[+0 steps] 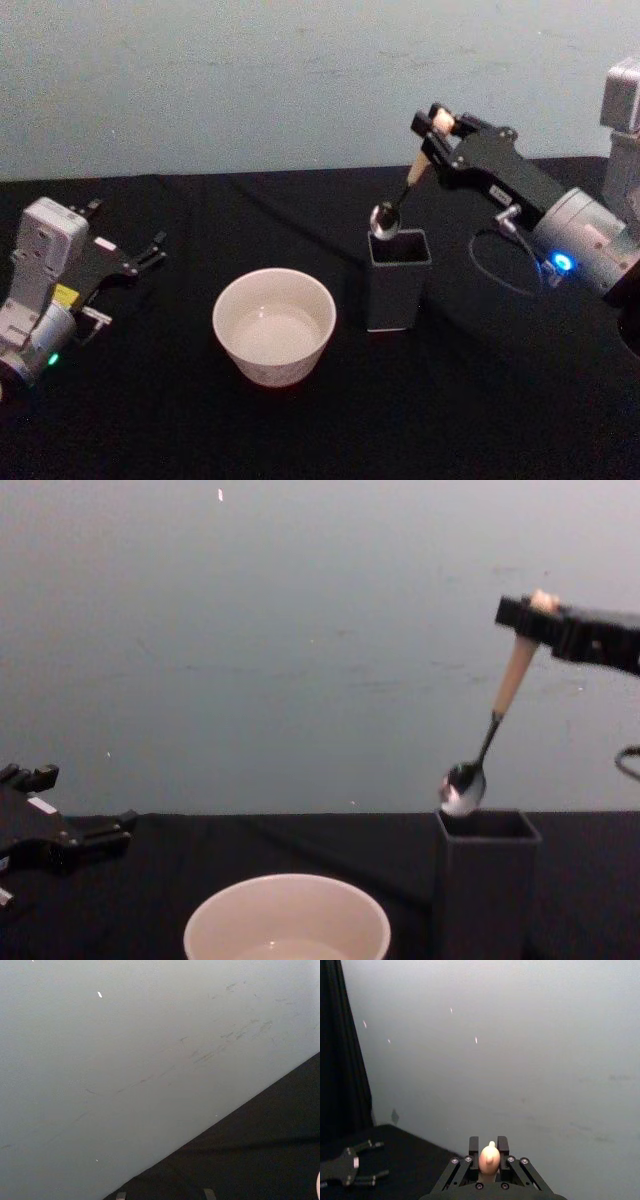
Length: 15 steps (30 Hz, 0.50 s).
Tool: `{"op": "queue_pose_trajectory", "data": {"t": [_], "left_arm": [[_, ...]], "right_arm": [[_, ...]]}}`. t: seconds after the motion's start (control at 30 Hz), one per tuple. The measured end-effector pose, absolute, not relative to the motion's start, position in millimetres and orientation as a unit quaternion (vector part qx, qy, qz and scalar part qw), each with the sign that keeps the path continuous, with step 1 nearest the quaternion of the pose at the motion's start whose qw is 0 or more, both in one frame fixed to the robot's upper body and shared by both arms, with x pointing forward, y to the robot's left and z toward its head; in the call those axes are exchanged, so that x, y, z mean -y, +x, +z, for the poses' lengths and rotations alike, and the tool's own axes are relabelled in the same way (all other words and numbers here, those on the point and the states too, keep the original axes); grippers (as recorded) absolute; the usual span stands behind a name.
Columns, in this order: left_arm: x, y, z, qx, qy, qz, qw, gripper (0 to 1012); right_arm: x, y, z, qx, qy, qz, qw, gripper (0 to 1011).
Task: Pick up the stirring spoon with one hand, stir inside the cup, then place it back in its original position.
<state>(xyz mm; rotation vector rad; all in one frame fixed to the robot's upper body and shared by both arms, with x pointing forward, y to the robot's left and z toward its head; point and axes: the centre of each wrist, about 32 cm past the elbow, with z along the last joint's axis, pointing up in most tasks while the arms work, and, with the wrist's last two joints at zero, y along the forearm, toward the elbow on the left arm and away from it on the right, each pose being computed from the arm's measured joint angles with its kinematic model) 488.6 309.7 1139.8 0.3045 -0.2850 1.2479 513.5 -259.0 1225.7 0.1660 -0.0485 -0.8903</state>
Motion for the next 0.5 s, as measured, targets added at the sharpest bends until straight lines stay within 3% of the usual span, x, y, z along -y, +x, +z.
{"op": "queue_pose_trajectory", "data": {"t": [0.27,0.5], "left_arm": [[-309.7,488.6,1139.8,0.132,0.141,0.580,0.791,1002],[-309.6,488.6,1139.8,0.132,0.141,0.580,0.791,1001]], "right_arm": [[250.2,523.2,1237.1,0.043,0.102,-0.413,0.904,211],[233.4,532.7,1229.5,0.045,0.100,-0.384,0.917,211]]}}
